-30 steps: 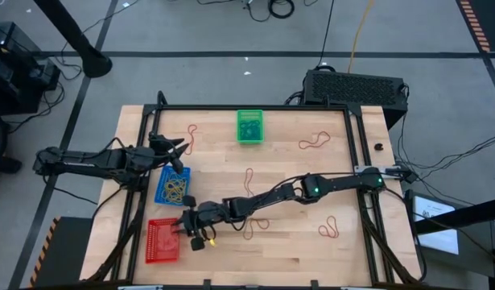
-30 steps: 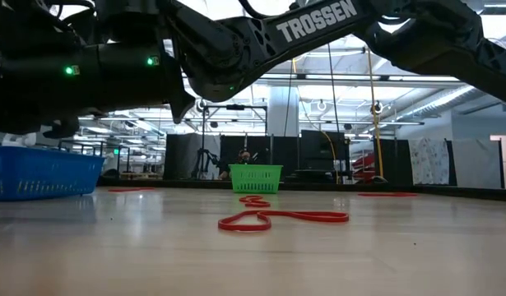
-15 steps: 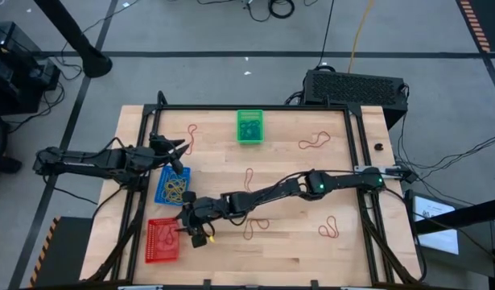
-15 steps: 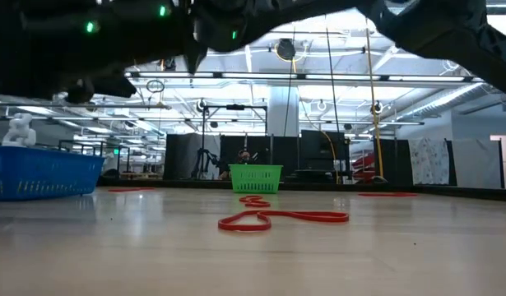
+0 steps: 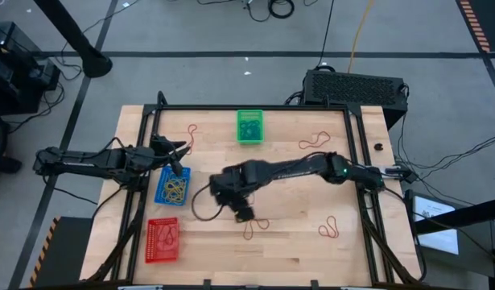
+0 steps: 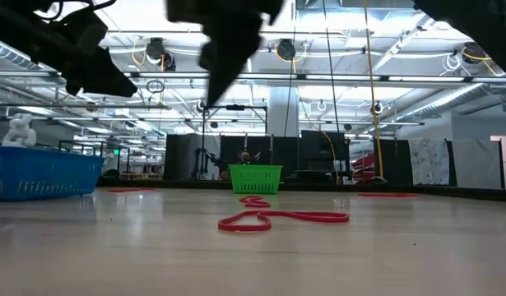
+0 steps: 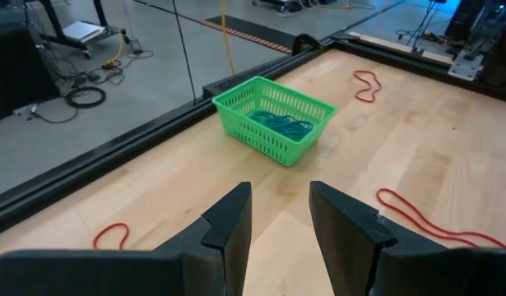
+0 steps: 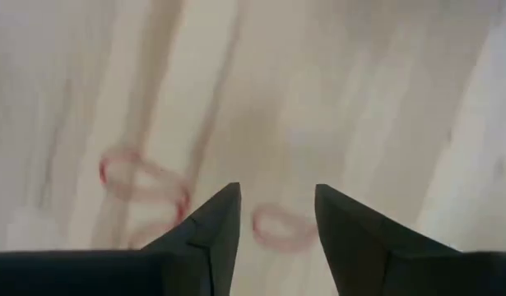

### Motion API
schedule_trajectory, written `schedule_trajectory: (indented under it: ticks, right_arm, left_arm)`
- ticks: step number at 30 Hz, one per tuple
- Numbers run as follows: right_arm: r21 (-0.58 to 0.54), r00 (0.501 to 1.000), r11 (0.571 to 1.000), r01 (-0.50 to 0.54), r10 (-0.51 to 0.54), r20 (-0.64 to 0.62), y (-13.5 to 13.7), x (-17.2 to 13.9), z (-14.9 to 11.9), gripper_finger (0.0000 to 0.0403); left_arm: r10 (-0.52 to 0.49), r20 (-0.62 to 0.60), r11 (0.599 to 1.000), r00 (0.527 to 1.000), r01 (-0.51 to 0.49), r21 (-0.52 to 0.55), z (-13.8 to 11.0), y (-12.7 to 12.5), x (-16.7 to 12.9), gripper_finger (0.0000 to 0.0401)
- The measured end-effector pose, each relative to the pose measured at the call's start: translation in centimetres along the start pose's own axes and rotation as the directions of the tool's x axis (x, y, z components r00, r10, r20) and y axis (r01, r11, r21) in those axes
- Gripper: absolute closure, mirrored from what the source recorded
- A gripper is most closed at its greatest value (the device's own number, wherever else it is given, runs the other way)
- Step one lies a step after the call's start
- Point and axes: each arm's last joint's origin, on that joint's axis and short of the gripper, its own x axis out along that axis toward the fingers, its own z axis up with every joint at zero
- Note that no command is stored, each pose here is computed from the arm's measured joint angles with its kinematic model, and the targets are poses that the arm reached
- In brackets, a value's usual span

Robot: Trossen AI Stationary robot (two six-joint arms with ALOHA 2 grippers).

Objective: Sort rubber bands into baskets
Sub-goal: Put the red rubber band into the red bin

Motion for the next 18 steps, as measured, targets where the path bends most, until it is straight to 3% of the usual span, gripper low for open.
schedule_trajectory:
  ticks: [3, 7, 18]
  right_arm:
    - [0.038, 0.995, 0.999, -0.004, 0.007, -0.095, -1.0, -1.1, -1.3, 0.0262]
    - [0.058, 0.994, 0.998, 0.003, 0.003, -0.109, -2.4, -1.1, -1.7, 0.0275]
    - [0.152, 0.973, 0.988, 0.013, 0.022, -0.231, -6.9, 6.1, -6.0, 0.0289]
  left_arm:
    - [-0.011, -0.004, 1.000, 1.000, 0.011, -0.002, 0.0, 0.0, 0.0, 0.0270]
    - [-0.041, -0.015, 0.999, 0.999, 0.041, -0.003, -0.1, -0.1, 0.0, 0.0270]
    - [-0.071, -0.034, 0.997, 0.997, 0.070, -0.024, -0.2, -0.3, 0.1, 0.0270]
